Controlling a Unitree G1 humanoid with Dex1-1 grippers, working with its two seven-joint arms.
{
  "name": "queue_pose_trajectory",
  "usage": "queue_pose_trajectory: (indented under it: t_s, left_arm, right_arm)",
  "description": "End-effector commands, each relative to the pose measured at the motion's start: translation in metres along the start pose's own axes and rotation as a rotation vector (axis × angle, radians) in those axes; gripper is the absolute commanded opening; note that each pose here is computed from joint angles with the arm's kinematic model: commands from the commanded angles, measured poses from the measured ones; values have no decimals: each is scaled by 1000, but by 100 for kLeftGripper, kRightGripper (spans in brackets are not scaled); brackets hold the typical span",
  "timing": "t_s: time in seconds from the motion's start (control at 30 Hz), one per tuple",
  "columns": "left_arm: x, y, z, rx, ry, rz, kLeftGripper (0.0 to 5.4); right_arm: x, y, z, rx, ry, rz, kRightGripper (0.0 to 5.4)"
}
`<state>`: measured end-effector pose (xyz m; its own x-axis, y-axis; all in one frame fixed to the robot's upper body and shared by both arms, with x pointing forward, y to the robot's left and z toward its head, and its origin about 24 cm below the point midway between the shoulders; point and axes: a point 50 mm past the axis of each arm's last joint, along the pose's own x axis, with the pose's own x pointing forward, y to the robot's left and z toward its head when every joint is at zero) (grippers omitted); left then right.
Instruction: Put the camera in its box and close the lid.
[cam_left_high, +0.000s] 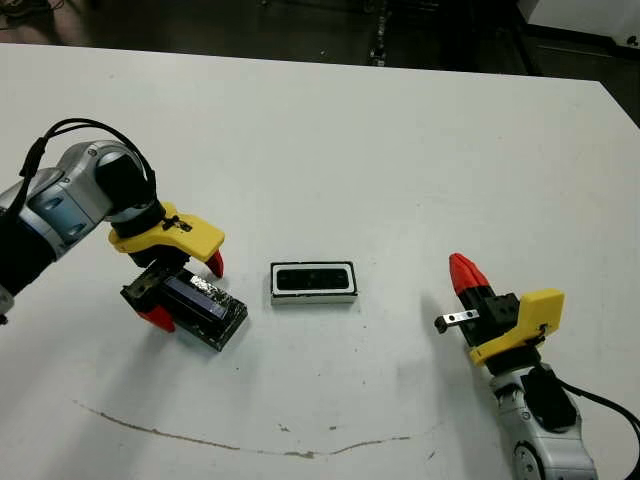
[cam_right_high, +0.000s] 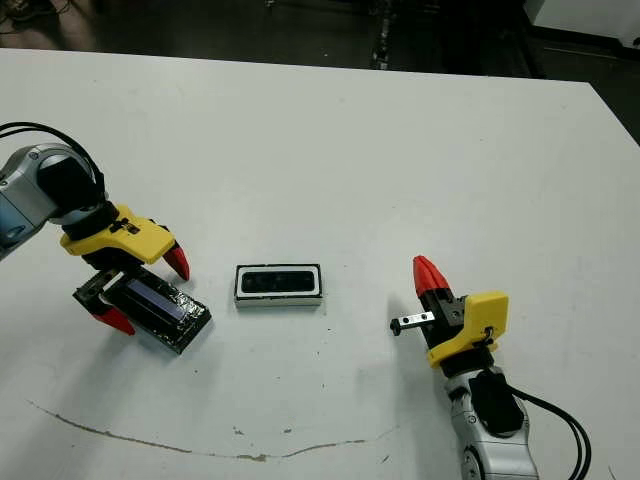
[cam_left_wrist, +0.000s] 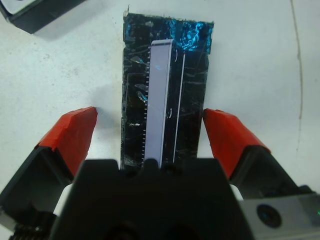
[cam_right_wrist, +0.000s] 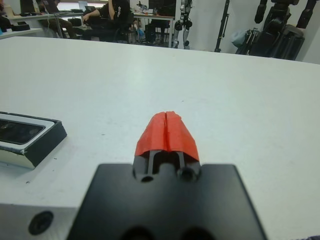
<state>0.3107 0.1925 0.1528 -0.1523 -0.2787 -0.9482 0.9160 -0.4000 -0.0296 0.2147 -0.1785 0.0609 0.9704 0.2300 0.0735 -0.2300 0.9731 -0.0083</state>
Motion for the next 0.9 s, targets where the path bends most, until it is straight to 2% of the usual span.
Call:
queue_pose_trajectory:
  t_s: [0.03, 0.2, 0.53, 0.77, 0.9]
  left_arm:
    - [9, -3, -1, -23, 11, -12, 521]
    - [11, -3, 2, 15, 11, 0, 458]
    - [13, -7, -2, -138, -40, -40, 317]
    - [14, -8, -3, -190, -111, -79, 316]
    - [9, -4, -7, -270, -234, -48, 316]
  right_arm:
    - [-3, -3, -2, -19, 11, -4, 0]
    - [-3, -3, -3, -19, 14, -3, 0]
    - [-3, -2, -3, -9, 18, -5, 0]
    - [-3, -3, -4, -13, 22, 3, 0]
    - [-3, -3, -5, -14, 23, 2, 0]
